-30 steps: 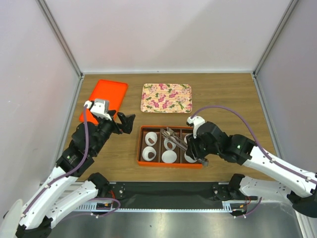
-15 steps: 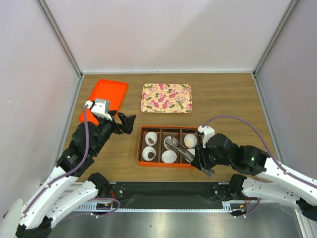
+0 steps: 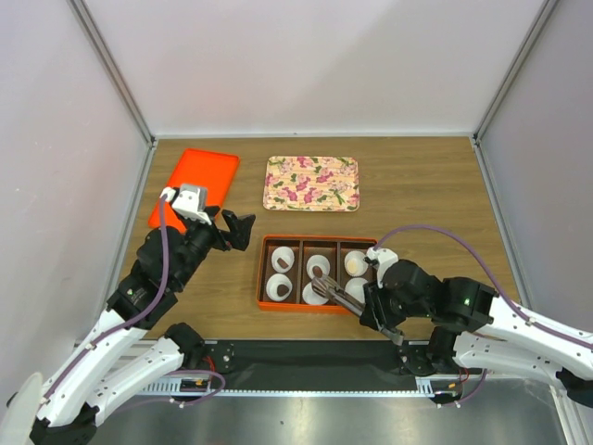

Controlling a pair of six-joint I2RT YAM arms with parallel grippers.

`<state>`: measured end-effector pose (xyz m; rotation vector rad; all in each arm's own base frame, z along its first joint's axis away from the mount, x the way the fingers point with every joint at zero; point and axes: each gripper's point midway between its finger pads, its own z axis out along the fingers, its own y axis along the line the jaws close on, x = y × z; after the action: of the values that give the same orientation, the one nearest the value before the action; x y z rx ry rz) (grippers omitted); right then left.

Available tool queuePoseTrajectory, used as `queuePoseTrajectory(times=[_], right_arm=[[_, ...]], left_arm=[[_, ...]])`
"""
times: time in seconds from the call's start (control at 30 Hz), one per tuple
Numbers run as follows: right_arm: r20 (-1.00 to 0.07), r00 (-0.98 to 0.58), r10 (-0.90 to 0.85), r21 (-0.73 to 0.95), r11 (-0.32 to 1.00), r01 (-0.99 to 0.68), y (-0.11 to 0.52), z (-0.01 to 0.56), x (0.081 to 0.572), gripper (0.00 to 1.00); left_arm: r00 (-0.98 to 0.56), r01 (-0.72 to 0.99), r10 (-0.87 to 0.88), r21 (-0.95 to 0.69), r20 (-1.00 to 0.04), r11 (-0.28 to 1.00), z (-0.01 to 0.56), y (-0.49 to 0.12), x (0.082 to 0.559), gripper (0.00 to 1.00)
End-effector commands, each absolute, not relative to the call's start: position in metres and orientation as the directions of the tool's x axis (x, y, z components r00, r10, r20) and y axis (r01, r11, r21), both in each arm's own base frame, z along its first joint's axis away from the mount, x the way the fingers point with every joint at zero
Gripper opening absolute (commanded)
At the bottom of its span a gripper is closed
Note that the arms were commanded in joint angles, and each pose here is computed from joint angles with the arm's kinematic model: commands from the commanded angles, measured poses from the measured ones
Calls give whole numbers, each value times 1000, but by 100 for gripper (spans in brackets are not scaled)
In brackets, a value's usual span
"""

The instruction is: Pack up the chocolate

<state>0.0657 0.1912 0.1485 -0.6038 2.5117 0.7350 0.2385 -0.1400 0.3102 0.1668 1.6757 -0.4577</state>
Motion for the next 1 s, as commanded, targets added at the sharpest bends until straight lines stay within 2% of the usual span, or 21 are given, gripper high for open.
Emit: queuePoseTrajectory(times=[0.0,0.4,0.97], right_arm=[[-540,-798,-267,409,746,-526,197,155,65,33],[-545,-796,-264,405,749,-525,201,152,67,35],[-585,-778,-230,384,766,-516,202,163,78,46]], left_arm=[[-139,373,-185,-224,-973,900,320,-142,240,100],[-137,368,-184,-223,-973,903,321,-140,240,100],[-144,385,-183,-225,-973,895,321,-144,240,100]])
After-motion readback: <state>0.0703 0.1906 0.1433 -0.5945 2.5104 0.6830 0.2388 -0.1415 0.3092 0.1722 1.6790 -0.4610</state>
